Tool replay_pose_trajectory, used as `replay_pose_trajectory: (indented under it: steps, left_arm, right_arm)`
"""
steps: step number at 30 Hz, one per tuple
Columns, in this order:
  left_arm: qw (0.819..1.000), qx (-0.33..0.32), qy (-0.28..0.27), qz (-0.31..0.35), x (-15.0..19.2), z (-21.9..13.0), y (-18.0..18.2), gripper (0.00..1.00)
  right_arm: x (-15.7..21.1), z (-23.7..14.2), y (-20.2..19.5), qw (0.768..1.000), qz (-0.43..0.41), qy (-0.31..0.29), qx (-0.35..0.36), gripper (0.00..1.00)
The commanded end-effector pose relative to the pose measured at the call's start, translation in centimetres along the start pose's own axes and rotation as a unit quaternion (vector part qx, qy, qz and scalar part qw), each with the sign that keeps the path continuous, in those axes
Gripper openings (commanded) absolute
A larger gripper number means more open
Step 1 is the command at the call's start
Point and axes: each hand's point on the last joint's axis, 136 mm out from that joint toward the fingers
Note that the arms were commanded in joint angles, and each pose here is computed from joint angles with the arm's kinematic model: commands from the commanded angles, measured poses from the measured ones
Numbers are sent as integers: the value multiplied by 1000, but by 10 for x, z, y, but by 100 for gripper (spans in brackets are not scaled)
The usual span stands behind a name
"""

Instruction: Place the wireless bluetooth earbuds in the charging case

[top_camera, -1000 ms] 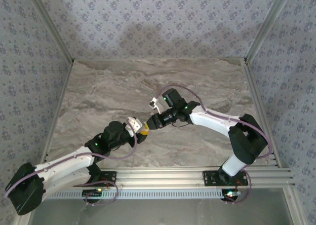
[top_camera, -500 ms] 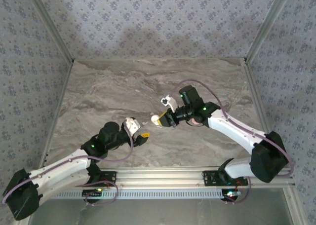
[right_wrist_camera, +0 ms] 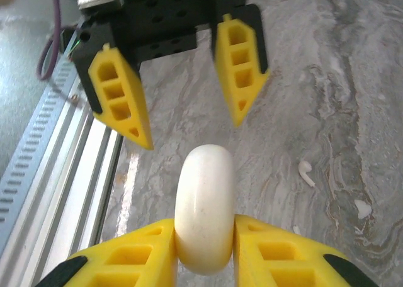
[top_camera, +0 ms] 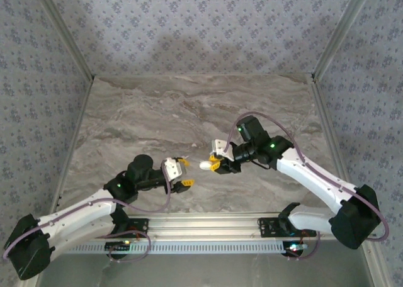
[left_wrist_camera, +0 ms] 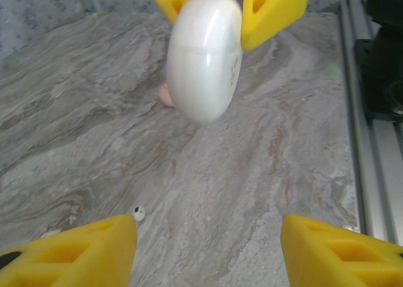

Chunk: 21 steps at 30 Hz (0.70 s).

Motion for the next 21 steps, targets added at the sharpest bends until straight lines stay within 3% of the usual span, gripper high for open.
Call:
replay_pose_trajectory:
  steps: [1,9,21]
  left_arm:
    - [998,44,-25,44,-28,-1,-12,62]
    - [995,82,-9,54,-30,8,-18,61]
    - [994,101,4,51,-26,13,-22,57]
  right_arm:
    - [3,2,15,997,-67,26,-37,27]
    - [-4,22,24,991,-104,25,-78,27]
    - [-16,24,13,992,-108,-4,-60,25]
Point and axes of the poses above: each hand's point on the last joint's axis, 136 mm out from that joint toward the fingers, its own z axis out along the fingers, its own y axis along the line the jaws close on, x = y × z, and after that the axes turned 4 degrees about -z, right-handed
